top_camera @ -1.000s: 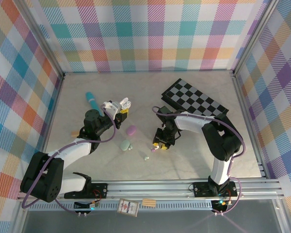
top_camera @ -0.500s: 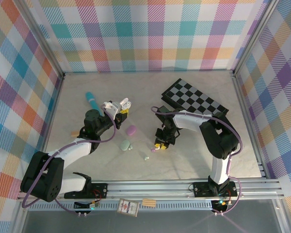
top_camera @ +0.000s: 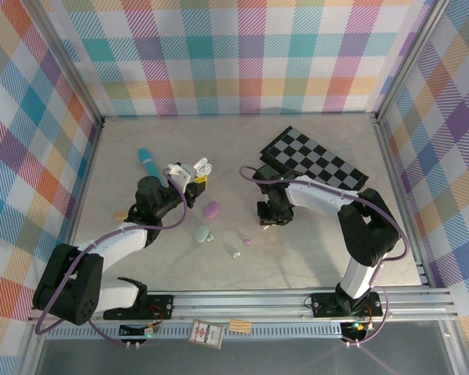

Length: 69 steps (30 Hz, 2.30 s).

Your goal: Insert the wireless bluetooth earbuds into the charging case

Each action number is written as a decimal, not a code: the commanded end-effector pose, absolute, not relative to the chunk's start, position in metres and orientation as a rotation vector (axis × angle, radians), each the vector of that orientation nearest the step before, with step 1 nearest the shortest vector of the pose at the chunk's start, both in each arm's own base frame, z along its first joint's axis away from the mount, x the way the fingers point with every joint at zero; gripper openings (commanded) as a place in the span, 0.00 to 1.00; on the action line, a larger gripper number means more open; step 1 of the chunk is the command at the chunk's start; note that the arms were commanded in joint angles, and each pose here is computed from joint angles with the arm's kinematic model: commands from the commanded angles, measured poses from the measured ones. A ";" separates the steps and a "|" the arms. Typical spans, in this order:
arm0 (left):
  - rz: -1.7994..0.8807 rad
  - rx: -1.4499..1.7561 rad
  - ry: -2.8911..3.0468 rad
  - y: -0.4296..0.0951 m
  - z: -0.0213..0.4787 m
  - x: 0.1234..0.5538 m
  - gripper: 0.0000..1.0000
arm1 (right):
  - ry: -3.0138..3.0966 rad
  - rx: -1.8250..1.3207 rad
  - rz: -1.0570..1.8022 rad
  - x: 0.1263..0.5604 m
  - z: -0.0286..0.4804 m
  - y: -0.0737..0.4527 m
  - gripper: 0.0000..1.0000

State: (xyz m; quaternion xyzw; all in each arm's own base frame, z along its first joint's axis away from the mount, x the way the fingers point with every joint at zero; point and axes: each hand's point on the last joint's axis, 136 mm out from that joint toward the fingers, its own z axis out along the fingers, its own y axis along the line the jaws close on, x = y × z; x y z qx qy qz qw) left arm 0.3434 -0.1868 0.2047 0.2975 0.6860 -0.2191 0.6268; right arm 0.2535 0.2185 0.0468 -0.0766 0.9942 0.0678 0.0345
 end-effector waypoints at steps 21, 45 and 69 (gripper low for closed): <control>-0.501 0.695 1.528 -0.187 0.219 0.346 0.02 | 3.098 -0.133 0.136 0.256 0.059 0.194 0.52; -0.492 0.692 1.537 -0.185 0.212 0.344 0.01 | 3.276 0.553 0.381 0.246 0.026 0.187 0.38; -0.498 0.703 1.550 -0.187 0.209 0.347 0.01 | 3.260 0.565 0.369 0.259 0.020 0.181 0.35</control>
